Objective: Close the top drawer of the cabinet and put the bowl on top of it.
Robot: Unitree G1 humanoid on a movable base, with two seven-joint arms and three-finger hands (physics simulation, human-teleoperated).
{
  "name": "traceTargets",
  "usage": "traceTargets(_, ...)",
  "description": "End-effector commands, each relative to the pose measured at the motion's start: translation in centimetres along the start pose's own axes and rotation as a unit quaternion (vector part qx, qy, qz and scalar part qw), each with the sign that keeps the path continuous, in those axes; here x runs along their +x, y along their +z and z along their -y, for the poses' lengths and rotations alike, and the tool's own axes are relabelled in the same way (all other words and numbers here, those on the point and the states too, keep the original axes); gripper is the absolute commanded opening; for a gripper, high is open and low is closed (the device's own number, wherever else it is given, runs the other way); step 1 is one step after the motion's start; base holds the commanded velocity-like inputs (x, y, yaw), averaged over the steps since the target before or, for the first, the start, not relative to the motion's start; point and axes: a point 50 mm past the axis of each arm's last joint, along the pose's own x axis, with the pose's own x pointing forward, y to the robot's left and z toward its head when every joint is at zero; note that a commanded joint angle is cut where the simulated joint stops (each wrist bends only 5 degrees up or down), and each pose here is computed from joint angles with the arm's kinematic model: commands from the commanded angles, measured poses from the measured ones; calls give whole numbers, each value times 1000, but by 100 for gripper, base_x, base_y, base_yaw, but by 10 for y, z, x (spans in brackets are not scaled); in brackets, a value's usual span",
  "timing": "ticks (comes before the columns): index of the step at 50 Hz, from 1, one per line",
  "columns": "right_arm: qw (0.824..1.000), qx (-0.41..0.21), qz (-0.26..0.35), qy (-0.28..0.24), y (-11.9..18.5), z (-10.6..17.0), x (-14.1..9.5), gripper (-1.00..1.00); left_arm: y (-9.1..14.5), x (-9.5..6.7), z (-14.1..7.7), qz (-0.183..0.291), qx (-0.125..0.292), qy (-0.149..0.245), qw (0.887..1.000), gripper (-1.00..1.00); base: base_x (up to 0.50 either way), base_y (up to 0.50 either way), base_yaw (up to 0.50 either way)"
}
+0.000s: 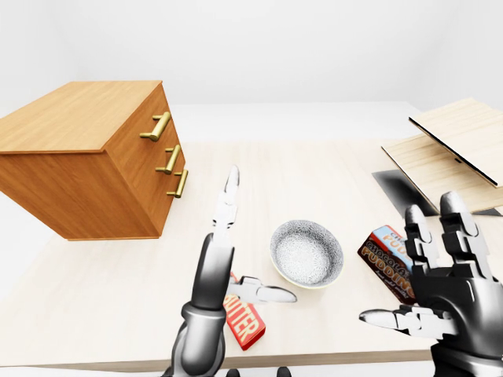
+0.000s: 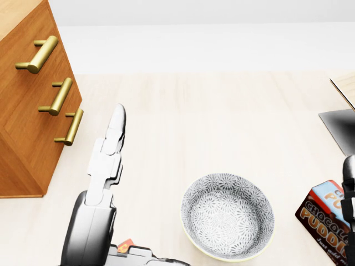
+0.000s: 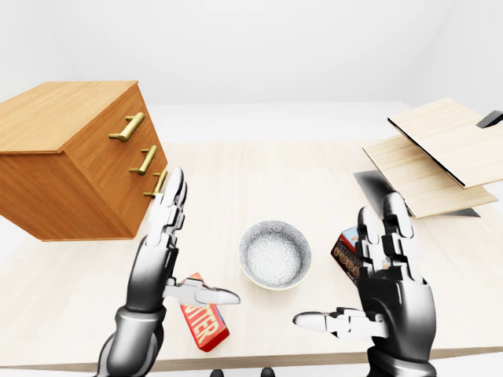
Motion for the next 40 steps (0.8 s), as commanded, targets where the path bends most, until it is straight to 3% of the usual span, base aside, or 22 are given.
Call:
traceTargets(1, 999, -6, 29, -11, 9, 6, 0, 100, 0, -1, 18, 5, 16, -17, 1000, 100, 0, 0, 0)
traceTargets(22, 999, -9, 47, -18, 13, 11, 2, 100, 8, 4, 42, 37, 63, -16, 997, 100, 0, 0, 0)
traceTargets(34, 998, -11, 54, -20, 17, 11, 1, 100, 6, -2, 65, 57, 142, 6, 988, 100, 0, 0, 0)
traceTargets(40, 998, -12, 59, -21, 20, 12, 0, 100, 2, -6, 75, 56, 154, -1, 986, 100, 0, 0, 0)
